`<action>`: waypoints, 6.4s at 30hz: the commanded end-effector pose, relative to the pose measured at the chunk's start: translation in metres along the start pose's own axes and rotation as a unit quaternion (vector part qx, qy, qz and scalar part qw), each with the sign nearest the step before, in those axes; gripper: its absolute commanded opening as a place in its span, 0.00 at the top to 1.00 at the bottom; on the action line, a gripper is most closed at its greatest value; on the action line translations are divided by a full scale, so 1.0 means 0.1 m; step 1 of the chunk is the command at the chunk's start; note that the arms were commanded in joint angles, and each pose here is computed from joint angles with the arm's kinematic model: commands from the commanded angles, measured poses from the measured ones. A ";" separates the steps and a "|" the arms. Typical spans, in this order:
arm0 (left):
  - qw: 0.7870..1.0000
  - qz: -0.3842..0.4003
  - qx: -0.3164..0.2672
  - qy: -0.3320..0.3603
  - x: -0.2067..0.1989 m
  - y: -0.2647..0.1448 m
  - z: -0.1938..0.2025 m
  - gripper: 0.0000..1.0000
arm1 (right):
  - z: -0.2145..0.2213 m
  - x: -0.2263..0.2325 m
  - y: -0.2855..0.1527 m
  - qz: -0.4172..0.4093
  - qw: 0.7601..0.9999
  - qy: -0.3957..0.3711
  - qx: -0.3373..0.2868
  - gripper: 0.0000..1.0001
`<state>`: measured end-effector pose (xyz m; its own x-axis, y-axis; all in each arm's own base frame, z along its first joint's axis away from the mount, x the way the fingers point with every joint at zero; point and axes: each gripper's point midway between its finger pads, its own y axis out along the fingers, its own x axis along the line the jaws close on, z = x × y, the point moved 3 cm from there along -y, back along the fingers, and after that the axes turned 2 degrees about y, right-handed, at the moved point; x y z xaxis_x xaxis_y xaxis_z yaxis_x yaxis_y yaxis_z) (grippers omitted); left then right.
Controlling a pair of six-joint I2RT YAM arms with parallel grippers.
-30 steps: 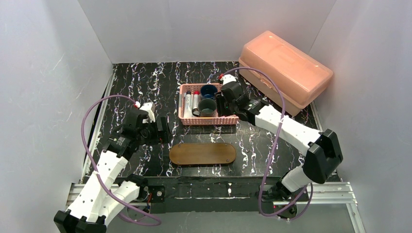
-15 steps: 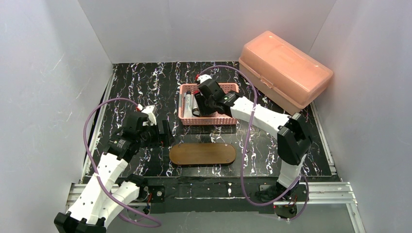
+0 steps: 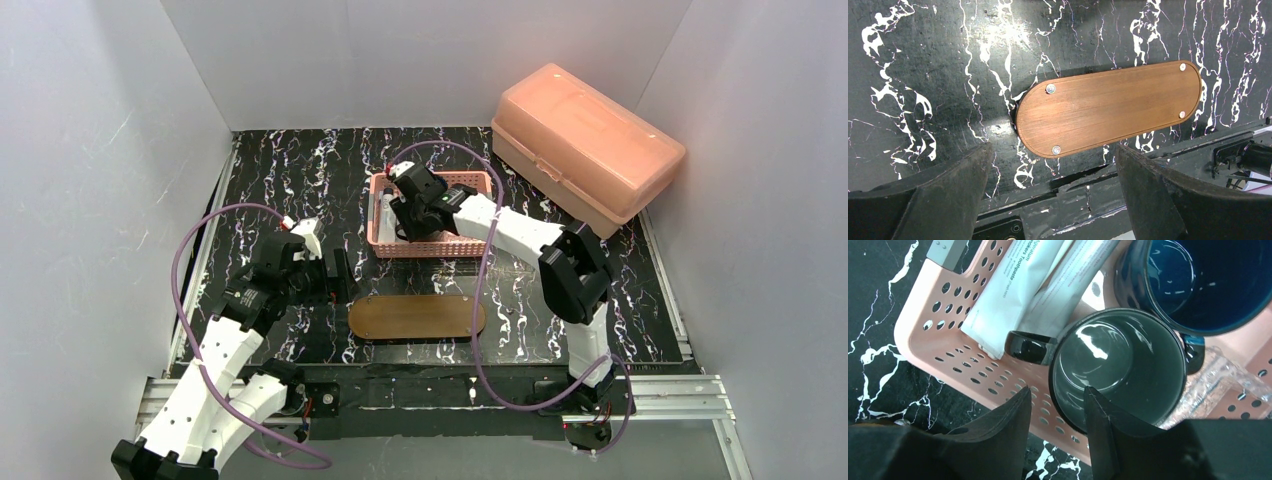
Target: Prepare toiletry sets of a toothbrush and toothpaste on the tray
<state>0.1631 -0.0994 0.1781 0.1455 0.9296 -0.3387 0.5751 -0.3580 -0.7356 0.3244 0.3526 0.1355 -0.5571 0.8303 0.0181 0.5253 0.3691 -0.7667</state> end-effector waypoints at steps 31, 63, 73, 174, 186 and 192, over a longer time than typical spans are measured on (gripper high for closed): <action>1.000 0.000 -0.008 0.009 0.01 -0.04 0.01 0.06 | -0.37 -0.03 -0.02 0.021 0.999 -0.041 -0.018 0.99; 0.991 -0.084 -0.102 -0.013 0.27 -0.31 -0.11 0.03 | -0.62 0.61 -1.30 -0.038 0.994 -0.053 -0.092 0.99; 0.963 -0.180 -0.191 -0.058 0.58 -0.63 -0.16 0.02 | -0.14 1.20 -1.40 -0.088 0.990 -0.087 -0.066 0.99; 0.919 -0.220 -0.305 -0.119 0.83 -1.03 -0.09 0.02 | 0.88 2.38 -0.82 -0.182 0.974 -0.123 0.047 0.65; 0.920 -0.221 -0.302 -0.119 0.82 -1.01 -0.09 0.02 | 0.65 2.29 -1.06 -0.168 0.980 -0.107 -0.002 0.55; 0.921 -0.219 -0.301 -0.118 0.82 -1.01 -0.09 0.02 | 0.50 2.14 -1.26 -0.152 0.982 -0.102 -0.035 0.53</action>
<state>0.1254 0.0118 0.2275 -0.3359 0.9065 -0.2559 0.8894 0.2158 -0.4031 0.1005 0.4673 0.1505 -0.8249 0.5577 0.0920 0.2757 0.5391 -0.7958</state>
